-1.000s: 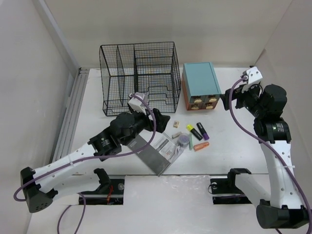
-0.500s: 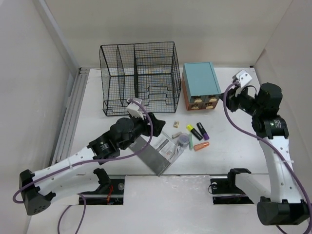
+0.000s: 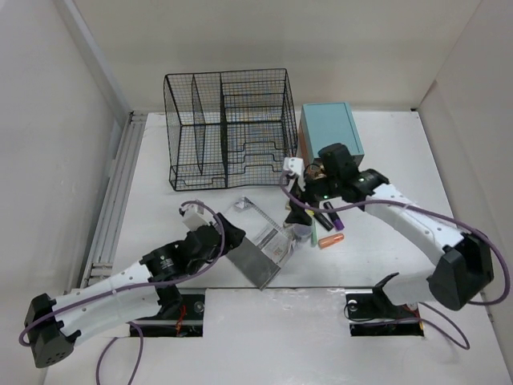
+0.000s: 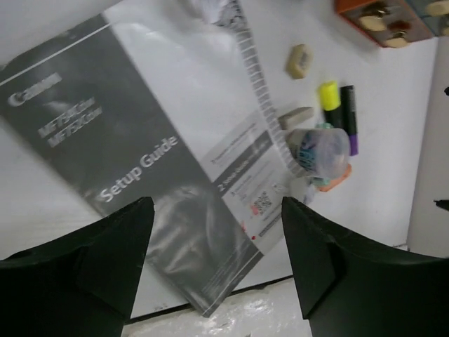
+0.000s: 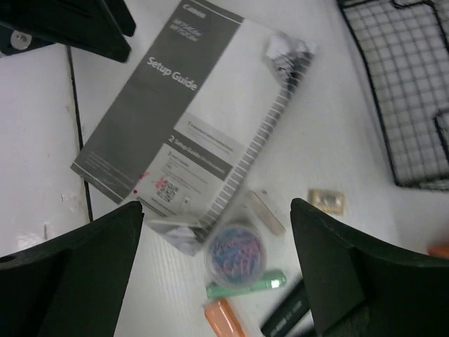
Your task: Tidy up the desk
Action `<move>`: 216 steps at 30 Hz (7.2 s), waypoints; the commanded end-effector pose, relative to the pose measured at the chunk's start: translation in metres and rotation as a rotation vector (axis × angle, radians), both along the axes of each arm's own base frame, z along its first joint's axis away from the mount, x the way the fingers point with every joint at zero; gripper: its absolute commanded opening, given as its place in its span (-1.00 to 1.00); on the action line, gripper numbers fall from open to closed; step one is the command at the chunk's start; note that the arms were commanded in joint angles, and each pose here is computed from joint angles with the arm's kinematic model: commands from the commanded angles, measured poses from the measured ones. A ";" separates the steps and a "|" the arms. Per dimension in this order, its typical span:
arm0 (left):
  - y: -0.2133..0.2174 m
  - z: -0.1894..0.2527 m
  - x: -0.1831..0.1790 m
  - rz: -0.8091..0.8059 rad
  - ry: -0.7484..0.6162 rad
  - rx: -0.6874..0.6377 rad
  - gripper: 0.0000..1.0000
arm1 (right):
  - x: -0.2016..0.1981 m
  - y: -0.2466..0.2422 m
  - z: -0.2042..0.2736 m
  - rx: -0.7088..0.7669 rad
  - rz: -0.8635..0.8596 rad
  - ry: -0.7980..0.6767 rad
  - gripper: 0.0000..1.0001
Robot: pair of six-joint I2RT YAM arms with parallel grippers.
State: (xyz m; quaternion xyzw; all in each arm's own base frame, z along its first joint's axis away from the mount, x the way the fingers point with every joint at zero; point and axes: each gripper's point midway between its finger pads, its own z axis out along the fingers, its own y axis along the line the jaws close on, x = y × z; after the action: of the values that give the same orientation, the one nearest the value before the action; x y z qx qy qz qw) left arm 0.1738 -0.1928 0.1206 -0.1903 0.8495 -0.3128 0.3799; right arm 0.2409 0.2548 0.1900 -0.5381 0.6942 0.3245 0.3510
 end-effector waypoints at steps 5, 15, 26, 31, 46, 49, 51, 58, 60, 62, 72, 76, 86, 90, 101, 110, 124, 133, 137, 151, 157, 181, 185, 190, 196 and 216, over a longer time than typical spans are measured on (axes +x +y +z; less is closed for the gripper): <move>0.013 -0.019 0.002 0.139 0.074 -0.020 0.60 | 0.027 0.047 -0.037 -0.017 -0.004 -0.055 0.84; 0.018 -0.055 -0.009 0.142 0.130 -0.036 0.68 | 0.057 0.073 -0.097 -0.065 -0.084 0.065 0.84; 0.023 -0.065 -0.015 0.132 0.146 -0.029 0.76 | 0.052 0.092 -0.142 -0.107 -0.113 0.191 0.84; 0.018 -0.086 -0.024 0.094 0.214 0.011 0.65 | 0.038 0.096 -0.151 -0.102 -0.072 0.245 0.79; 0.005 -0.119 -0.035 0.016 0.324 0.119 -0.05 | -0.001 0.100 -0.146 -0.092 0.083 0.349 -0.44; 0.001 -0.117 -0.037 -0.001 0.325 0.110 -0.05 | -0.013 0.104 -0.140 -0.086 0.156 0.373 -0.86; 0.003 -0.117 -0.036 0.008 0.318 0.115 0.07 | -0.016 0.105 -0.136 -0.088 0.181 0.353 -1.00; 0.007 -0.080 -0.026 0.036 0.221 0.033 0.73 | -0.008 0.104 -0.071 -0.008 0.203 0.212 -1.00; 0.013 -0.076 -0.028 0.042 0.205 0.021 0.78 | -0.009 0.104 -0.052 0.035 0.221 0.203 -1.00; 0.017 -0.077 -0.030 0.042 0.202 0.016 0.80 | -0.009 0.099 -0.047 0.048 0.222 0.216 -1.00; 0.008 -0.081 -0.031 0.016 0.200 -0.027 0.80 | -0.020 0.082 -0.006 0.211 0.344 0.300 -1.00; -0.002 -0.073 -0.024 -0.020 0.127 -0.077 0.74 | -0.028 0.075 0.001 0.259 0.411 0.345 -1.00; -0.027 -0.037 -0.016 -0.145 -0.098 -0.232 -0.05 | -0.053 0.067 -0.014 0.285 0.550 0.482 -1.00; -0.033 -0.012 -0.015 -0.186 -0.186 -0.286 -0.84 | -0.052 0.067 -0.016 0.282 0.557 0.486 -1.00; 0.002 0.097 -0.004 -0.104 -0.388 -0.248 -1.00 | 0.004 0.063 0.021 0.060 0.225 -0.020 0.34; 0.070 0.219 0.028 0.187 -0.565 -0.001 -1.00 | 0.093 -0.002 0.100 -0.038 -0.333 -0.487 1.00; 0.111 0.345 0.146 0.439 -0.639 0.614 -1.00 | 0.107 -0.065 0.124 0.049 -0.492 -0.493 1.00; 0.140 0.360 0.231 0.403 -0.669 0.729 -1.00 | 0.105 -0.071 0.129 0.079 -0.476 -0.494 1.00; 0.123 0.356 0.251 0.299 -0.714 0.684 -1.00 | 0.108 -0.074 0.121 0.067 -0.484 -0.479 1.00; 0.071 0.346 0.272 0.103 -0.777 0.656 -1.00 | 0.114 -0.072 0.105 0.026 -0.467 -0.460 1.00; 0.070 0.303 0.306 0.100 -0.724 0.670 -1.00 | 0.118 -0.080 0.105 0.021 -0.489 -0.461 1.00; 0.085 0.169 0.352 0.172 -0.513 0.740 -1.00 | 0.120 -0.083 0.099 0.009 -0.486 -0.451 1.00; 0.086 0.160 0.352 0.184 -0.509 0.735 -1.00 | 0.121 -0.087 0.095 0.009 -0.488 -0.439 1.00; 0.089 0.157 0.353 0.192 -0.506 0.715 -1.00 | 0.120 -0.088 0.094 0.012 -0.481 -0.427 1.00; 0.087 0.131 0.355 0.181 -0.463 0.713 -1.00 | 0.119 -0.091 0.097 0.020 -0.483 -0.433 1.00; 0.084 0.086 0.331 0.171 -0.351 0.711 -1.00 | 0.116 -0.089 0.096 0.024 -0.467 -0.421 1.00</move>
State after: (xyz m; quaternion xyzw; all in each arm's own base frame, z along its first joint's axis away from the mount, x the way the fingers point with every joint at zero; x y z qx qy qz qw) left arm 0.5187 -0.1103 0.2376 -0.0798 0.7814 -0.0201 0.6186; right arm 0.3574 0.1645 0.2822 -0.4100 0.7164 0.1197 0.5516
